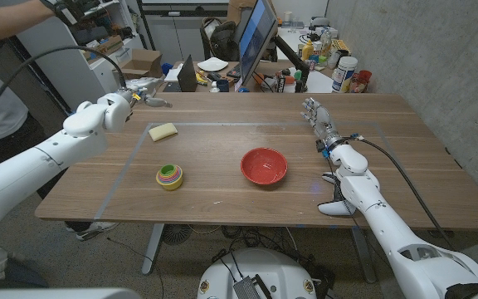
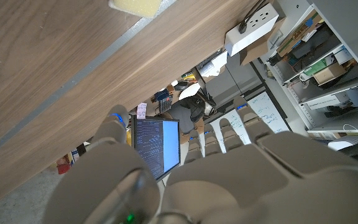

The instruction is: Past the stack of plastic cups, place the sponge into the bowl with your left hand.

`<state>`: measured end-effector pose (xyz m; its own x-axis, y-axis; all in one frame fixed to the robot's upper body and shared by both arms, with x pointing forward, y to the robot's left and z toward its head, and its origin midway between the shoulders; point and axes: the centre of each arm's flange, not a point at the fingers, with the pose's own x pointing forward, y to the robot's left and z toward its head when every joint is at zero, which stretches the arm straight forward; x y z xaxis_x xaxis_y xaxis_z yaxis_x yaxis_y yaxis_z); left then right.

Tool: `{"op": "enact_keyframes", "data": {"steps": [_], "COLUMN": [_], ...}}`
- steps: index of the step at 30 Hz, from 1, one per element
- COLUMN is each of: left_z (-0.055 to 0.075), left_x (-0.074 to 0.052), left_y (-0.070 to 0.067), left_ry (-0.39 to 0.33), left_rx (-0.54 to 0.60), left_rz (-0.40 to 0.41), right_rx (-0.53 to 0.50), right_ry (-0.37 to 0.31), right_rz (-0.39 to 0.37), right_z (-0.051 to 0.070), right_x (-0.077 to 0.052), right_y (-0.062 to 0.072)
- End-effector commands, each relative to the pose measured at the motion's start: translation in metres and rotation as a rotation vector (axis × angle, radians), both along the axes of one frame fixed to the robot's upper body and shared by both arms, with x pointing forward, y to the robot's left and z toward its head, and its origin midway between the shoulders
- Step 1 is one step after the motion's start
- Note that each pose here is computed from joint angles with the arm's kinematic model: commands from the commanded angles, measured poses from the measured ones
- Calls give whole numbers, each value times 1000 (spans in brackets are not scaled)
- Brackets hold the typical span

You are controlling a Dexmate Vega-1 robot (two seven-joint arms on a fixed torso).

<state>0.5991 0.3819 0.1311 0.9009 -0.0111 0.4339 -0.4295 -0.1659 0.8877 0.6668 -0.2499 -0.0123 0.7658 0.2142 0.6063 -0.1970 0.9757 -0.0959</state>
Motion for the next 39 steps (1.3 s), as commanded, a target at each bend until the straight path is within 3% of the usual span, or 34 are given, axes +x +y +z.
{"op": "enact_keyframes", "data": {"steps": [1, 18, 27, 39], "left_z": [1, -17, -22, -43], "left_x": [11, 36, 42, 60], "left_y": [3, 2, 0, -6], "left_ry": [22, 90, 108, 170], "left_rx": [74, 91, 115, 156], "left_rz": [38, 43, 51, 77], "right_rx": [3, -10, -12, -6], "right_ry": [4, 11, 7, 13], "right_rz": [-3, -2, -1, 5], "right_z": [1, 1, 1, -2], "right_x": [5, 8, 10, 13], "right_y": [3, 5, 7, 6]}}
